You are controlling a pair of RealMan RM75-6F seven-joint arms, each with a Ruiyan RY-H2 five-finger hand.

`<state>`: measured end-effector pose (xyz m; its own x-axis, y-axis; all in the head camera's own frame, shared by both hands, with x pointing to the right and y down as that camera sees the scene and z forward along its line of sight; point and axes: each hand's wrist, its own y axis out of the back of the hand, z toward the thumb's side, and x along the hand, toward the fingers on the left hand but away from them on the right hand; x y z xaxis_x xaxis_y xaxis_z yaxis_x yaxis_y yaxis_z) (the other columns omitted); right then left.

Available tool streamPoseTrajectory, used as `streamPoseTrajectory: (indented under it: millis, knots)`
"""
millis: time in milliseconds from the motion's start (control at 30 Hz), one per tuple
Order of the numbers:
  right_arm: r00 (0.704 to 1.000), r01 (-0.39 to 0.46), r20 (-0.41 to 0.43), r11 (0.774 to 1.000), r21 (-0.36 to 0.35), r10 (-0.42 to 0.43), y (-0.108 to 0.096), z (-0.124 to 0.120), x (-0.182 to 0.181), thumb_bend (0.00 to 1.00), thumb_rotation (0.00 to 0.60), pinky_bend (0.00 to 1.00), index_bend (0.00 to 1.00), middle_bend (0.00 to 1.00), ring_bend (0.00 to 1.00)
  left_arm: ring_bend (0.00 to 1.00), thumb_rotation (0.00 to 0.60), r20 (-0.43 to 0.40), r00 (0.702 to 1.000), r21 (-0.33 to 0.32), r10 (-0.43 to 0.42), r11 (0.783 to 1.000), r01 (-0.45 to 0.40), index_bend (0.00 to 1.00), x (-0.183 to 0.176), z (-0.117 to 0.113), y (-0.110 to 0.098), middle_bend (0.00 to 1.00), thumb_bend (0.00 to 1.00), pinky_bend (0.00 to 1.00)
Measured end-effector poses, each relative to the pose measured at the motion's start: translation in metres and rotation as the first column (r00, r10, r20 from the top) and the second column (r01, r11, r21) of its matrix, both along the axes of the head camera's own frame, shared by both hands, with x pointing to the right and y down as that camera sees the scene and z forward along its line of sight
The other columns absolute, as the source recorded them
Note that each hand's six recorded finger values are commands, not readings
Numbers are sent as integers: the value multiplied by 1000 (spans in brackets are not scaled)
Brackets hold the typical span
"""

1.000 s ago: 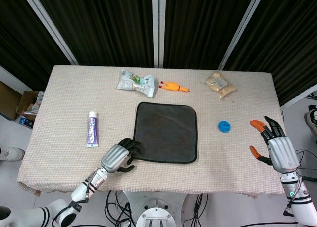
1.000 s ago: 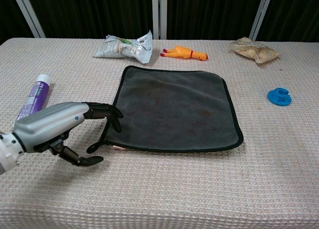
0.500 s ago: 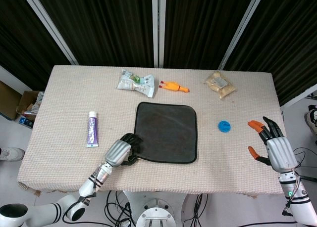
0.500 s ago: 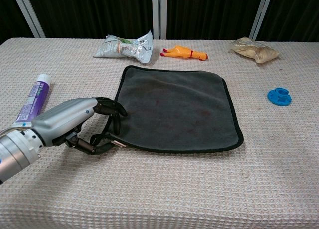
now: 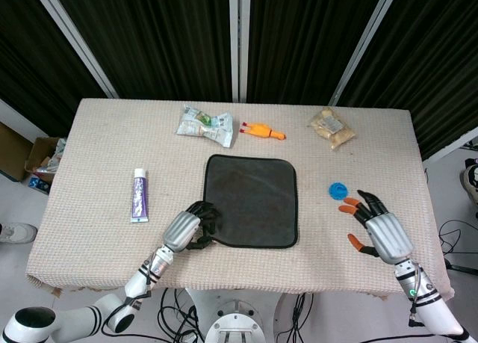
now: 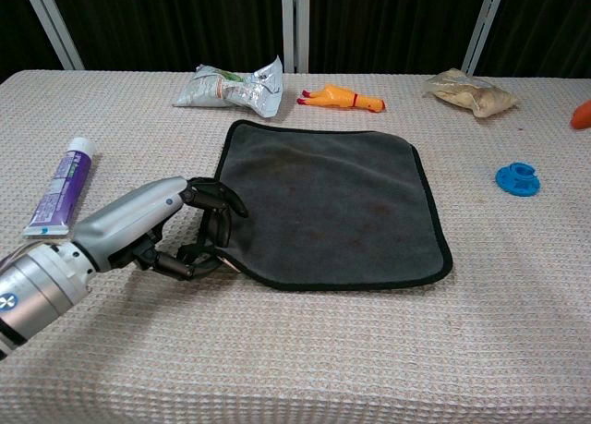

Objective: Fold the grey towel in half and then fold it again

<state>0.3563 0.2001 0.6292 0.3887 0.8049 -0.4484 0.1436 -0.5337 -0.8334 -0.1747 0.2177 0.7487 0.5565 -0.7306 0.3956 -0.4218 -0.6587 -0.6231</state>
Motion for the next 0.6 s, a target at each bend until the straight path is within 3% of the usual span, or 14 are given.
streamPoseTrajectory:
  millis: [267, 600]
  knots:
    - [972, 234, 12, 970, -68, -234, 16, 51, -69, 213, 600, 101, 378, 183, 0, 146, 600, -15, 1000, -34, -10, 999, 9, 700, -1, 0, 0, 287, 469, 136]
    - [939, 343, -16, 938, -39, -344, 19, 83, -100, 274, 600, 89, 434, 206, 0, 146, 600, -24, 999, -53, -23, 998, 21, 700, -3, 0, -3, 286, 471, 135]
